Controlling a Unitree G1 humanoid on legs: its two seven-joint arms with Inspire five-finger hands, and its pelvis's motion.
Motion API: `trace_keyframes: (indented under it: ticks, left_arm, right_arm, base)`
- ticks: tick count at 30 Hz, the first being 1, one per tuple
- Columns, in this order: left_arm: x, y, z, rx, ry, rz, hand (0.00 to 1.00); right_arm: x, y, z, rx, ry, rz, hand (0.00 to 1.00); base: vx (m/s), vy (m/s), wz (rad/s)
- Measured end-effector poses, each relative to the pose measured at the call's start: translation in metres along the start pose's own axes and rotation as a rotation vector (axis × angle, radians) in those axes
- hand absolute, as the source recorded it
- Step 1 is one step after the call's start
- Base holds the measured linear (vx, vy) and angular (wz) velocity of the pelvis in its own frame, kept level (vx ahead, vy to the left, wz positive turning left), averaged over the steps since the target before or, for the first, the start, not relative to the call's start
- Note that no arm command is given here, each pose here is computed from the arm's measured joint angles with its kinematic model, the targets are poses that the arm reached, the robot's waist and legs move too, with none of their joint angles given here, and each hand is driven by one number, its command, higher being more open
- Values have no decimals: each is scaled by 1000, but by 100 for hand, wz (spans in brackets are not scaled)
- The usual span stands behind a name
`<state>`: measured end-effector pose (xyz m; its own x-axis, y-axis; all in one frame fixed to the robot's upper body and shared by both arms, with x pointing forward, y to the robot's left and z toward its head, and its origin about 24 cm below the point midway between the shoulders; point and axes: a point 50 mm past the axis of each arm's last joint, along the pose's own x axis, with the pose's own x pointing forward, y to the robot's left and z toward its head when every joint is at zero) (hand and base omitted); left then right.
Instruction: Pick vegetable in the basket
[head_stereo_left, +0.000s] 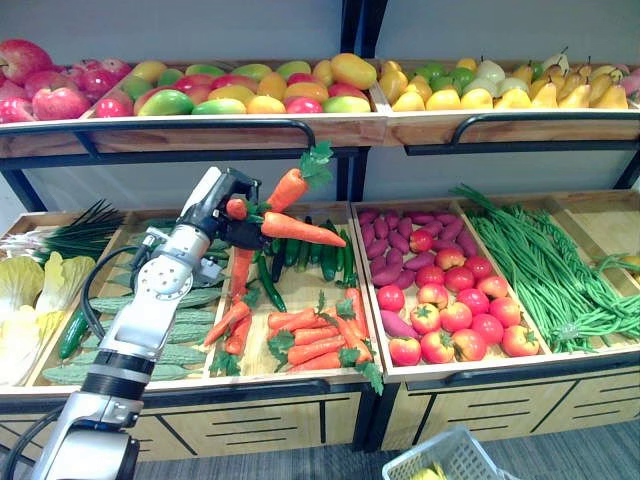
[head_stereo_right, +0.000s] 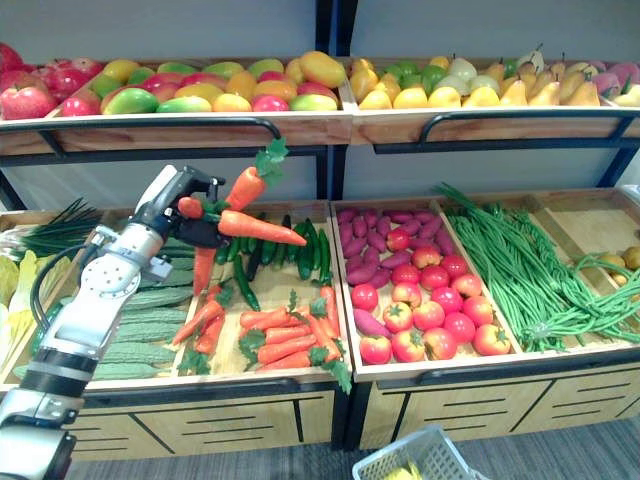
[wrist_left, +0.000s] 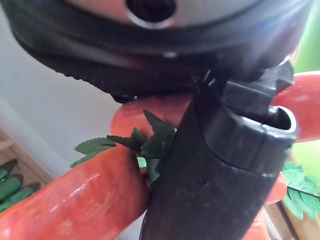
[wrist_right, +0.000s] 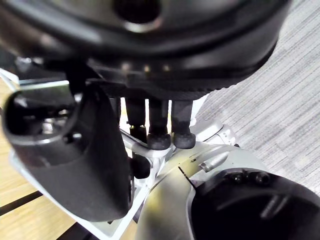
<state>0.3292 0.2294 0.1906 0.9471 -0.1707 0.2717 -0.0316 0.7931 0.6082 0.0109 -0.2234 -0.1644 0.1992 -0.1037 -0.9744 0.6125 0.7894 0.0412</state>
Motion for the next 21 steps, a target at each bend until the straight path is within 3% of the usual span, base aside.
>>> trace_keyframes:
  ticks: [21]
  left_arm:
    - [-9,-35,-13,-89,43,-157,0]
  right_arm:
    - [0,-10,-12,53,30,-33,0]
  base:
    - [-24,-24,-2]
